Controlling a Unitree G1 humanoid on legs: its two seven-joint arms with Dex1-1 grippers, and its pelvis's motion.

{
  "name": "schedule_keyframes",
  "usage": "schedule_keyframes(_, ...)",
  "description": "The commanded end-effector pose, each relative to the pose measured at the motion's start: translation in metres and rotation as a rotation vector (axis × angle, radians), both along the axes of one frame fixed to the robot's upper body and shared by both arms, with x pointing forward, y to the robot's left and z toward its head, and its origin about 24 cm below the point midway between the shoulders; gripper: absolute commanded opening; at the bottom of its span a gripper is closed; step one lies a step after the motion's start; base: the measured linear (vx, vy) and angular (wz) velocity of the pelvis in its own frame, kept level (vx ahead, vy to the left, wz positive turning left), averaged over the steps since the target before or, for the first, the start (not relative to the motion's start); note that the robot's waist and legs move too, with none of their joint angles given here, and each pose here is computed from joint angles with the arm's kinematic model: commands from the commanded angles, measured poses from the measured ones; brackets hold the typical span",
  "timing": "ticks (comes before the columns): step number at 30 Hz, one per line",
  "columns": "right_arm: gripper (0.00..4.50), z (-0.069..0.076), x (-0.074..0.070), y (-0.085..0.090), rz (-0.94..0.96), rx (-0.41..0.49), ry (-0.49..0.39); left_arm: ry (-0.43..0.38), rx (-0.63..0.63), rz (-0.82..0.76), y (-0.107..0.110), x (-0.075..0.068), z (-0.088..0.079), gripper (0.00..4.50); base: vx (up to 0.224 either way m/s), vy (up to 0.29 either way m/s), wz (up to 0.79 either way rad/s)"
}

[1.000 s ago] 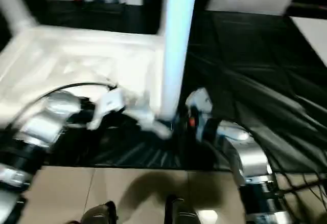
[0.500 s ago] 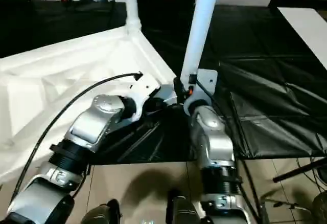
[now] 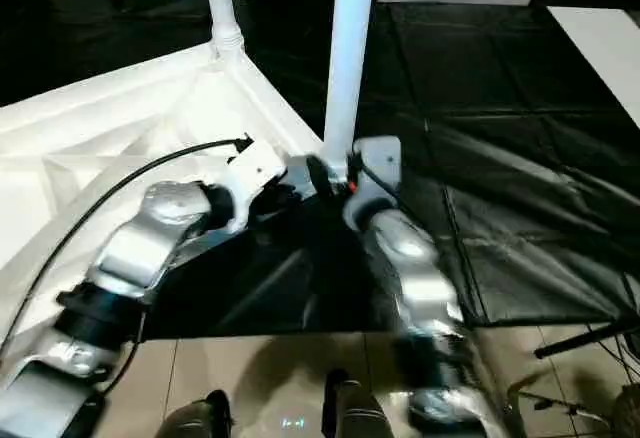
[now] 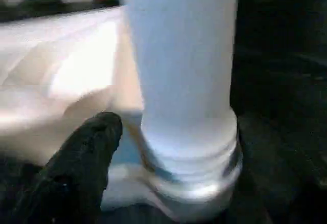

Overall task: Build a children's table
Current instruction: Rotate leg to tighten

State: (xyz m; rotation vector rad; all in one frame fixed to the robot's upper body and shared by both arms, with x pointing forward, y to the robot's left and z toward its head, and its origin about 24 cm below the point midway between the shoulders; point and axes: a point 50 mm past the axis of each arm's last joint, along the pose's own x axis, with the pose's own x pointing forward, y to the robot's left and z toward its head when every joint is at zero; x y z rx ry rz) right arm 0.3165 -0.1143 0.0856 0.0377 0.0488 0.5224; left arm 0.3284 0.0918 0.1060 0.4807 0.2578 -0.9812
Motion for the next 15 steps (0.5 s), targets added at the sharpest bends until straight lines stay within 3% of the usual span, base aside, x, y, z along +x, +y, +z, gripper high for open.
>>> schedule_keyframes(1,4.37,0.005,-0.005,0.004,0.096,0.005,-0.029,0.092,0.021,-0.072,0.002,-0.010,-0.022,0.00,0.000,0.000,0.00)
schedule_keyframes(3,4.45,0.008,-0.011,-0.013,0.194,-0.075,-0.059,0.115,0.051,-0.150,0.013,-0.014,-0.026,0.00,0.000,0.000,0.00)
schedule_keyframes(6,4.45,0.010,-0.013,-0.019,0.247,-0.116,-0.066,0.112,0.071,-0.212,0.017,-0.017,-0.027,0.00,0.000,0.000,0.00)
schedule_keyframes(7,4.45,0.012,-0.018,-0.028,0.343,-0.183,-0.084,0.126,0.125,-0.277,0.026,-0.019,-0.030,0.00,0.000,0.000,0.00)
schedule_keyframes(15,4.45,0.019,-0.029,-0.046,0.650,-0.283,-0.063,0.199,0.202,-0.523,0.045,-0.030,-0.030,0.00,0.000,0.000,0.00)
